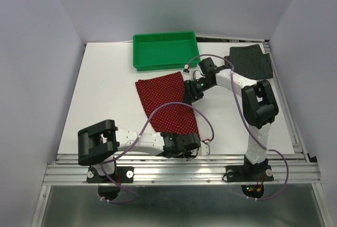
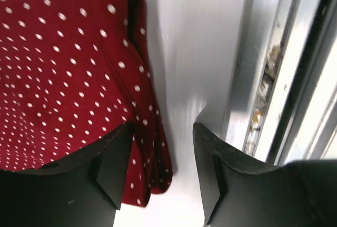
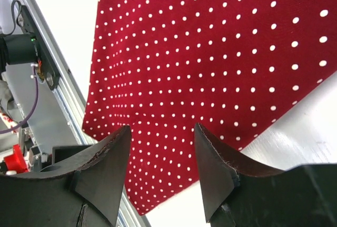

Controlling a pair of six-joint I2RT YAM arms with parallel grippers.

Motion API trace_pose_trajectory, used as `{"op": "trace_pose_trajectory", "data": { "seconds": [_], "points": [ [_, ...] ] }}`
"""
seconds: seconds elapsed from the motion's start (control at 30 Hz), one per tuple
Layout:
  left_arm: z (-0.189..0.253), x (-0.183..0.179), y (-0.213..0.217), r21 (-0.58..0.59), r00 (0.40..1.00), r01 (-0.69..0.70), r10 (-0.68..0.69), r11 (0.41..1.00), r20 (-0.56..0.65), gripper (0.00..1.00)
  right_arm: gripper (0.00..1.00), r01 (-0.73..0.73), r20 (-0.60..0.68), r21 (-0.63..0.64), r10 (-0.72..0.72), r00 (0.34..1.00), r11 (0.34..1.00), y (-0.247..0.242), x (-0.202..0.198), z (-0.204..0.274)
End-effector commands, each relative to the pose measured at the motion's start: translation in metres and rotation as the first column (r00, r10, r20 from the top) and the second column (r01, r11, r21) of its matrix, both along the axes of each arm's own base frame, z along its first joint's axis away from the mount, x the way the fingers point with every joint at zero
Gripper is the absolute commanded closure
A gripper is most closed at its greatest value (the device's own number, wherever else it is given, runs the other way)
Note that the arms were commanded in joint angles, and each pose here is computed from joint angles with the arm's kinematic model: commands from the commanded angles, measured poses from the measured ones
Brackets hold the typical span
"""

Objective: Fold and stack the skirts
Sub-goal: Fold the skirt

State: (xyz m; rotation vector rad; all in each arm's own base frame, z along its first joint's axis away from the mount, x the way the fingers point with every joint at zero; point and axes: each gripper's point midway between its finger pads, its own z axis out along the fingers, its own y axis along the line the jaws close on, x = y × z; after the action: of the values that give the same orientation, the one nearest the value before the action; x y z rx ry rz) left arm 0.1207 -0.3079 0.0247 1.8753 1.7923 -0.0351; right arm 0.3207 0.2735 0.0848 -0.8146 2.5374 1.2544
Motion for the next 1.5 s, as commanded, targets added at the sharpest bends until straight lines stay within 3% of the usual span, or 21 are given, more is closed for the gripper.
{"op": "trace_pose_trajectory", "data": {
  "seconds": [0.0,0.07,0.27,0.4,0.7,0.9,1.03,1.17,1.3,1.47],
  "points": [
    [0.006,0.016,-0.018,-0.046,0.996,-0.052,0.055,0.998,0.073,0.43,0.43,-0.031,0.033,0.049,0.030,0.999,0.998,0.011,0.006,0.005],
    [-0.001,0.018,-0.017,-0.021,0.995,-0.054,0.056,0.998,0.080,0.47,0.43,-0.045,0.032,0.039,0.044,0.999,0.998,0.009,0.005,-0.003],
    [-0.008,0.016,-0.015,0.012,0.997,-0.046,0.045,0.999,0.069,0.71,0.43,-0.070,-0.016,-0.029,0.070,0.997,0.997,-0.002,-0.006,-0.040],
    [-0.007,0.012,-0.012,0.026,0.998,-0.036,0.035,0.999,0.044,1.00,0.43,-0.092,-0.038,-0.050,0.090,0.995,0.995,-0.004,-0.017,-0.054],
    [0.076,-0.028,-0.037,-0.190,0.985,0.107,-0.130,0.976,-0.115,1.00,0.44,-0.189,-0.072,-0.061,0.185,0.980,0.980,-0.022,-0.061,-0.065],
    [0.098,-0.057,-0.028,-0.239,0.945,0.190,-0.243,0.952,-0.219,1.00,0.37,-0.246,-0.033,0.074,0.249,0.968,0.966,-0.018,-0.084,-0.006],
    [0.104,-0.073,-0.026,-0.263,0.916,0.224,-0.295,0.938,-0.273,1.00,0.34,-0.214,0.136,0.110,0.198,0.971,0.971,0.007,-0.032,0.051],
    [0.111,-0.081,-0.027,-0.282,0.892,0.252,-0.335,0.926,-0.302,1.00,0.33,-0.176,0.235,0.092,0.150,0.960,0.980,0.028,0.029,0.061],
    [0.119,-0.082,-0.030,-0.299,0.886,0.249,-0.341,0.921,-0.313,1.00,0.34,-0.163,0.301,0.062,0.137,0.944,0.985,0.046,0.072,0.057],
    [0.133,-0.075,-0.029,-0.335,0.873,0.232,-0.347,0.913,-0.344,1.00,0.37,-0.183,0.211,0.016,0.176,0.962,0.983,0.058,0.081,-0.004]
  ]
}}
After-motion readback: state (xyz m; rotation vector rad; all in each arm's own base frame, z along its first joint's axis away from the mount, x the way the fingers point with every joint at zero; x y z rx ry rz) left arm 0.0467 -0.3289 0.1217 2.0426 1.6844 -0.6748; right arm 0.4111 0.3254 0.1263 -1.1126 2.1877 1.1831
